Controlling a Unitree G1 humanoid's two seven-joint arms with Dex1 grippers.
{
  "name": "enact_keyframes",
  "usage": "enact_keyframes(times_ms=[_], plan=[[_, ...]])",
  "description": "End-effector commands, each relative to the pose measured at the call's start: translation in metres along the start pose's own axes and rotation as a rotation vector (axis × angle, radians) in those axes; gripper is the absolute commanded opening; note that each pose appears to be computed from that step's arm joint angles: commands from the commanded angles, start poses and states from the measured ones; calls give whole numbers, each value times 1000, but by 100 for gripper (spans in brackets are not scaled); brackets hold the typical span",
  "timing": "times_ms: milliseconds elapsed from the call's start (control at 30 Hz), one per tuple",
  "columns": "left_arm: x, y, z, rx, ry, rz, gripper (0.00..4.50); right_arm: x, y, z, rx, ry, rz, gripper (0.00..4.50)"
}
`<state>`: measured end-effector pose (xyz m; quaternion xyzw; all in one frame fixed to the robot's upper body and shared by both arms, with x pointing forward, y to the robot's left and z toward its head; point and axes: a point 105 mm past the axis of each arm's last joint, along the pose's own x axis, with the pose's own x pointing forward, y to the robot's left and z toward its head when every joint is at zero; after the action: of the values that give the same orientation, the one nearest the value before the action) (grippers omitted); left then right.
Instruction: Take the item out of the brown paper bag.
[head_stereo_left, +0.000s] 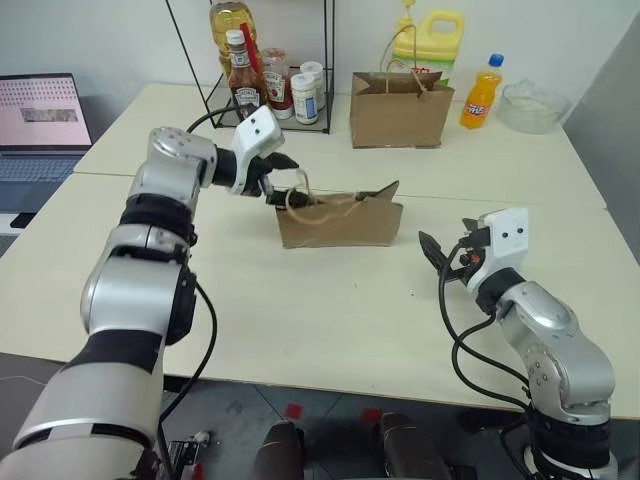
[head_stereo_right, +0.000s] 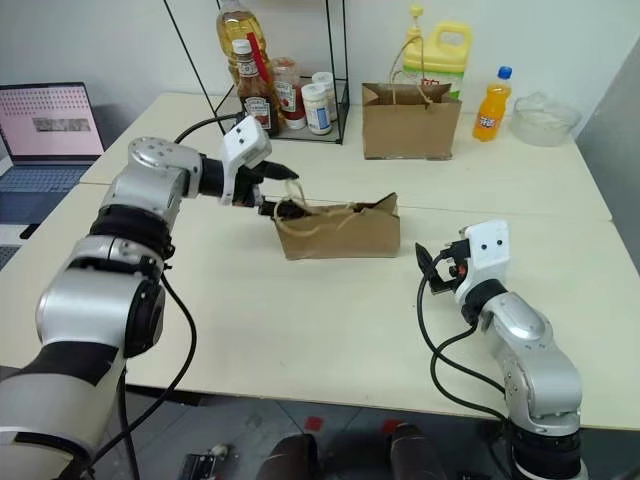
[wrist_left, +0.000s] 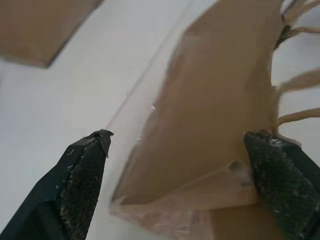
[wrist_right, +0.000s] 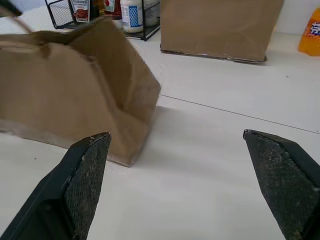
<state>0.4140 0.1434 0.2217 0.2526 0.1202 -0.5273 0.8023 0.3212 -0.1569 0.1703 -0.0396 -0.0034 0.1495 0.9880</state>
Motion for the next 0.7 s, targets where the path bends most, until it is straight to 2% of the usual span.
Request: enact_keyframes(times_ms=[33, 233, 300, 400, 533, 600, 700], plan=[[-8, -27, 5, 32, 17, -95, 450, 4, -13, 15, -15, -65, -15, 445], [-17, -73, -2, -15, 48, -131, 450, 13, -28, 14, -18, -66, -41, 445], [-24, -78, 2, -14, 50, -124, 450, 14, -31, 14, -22, -68, -48, 445], [-39, -72, 19, 14, 27, -75, 450, 14, -35, 13, -28, -67, -51, 445], [-54, -75, 24, 209, 51, -88, 450, 13, -32, 9, -37, -53, -25, 445], [-52, -87, 20, 354, 52, -146, 450, 11, -25, 9, -43, -45, 27, 445], [-43, -105, 10, 483, 44, -221, 450, 9, -18, 8, -60, -27, 95, 445]])
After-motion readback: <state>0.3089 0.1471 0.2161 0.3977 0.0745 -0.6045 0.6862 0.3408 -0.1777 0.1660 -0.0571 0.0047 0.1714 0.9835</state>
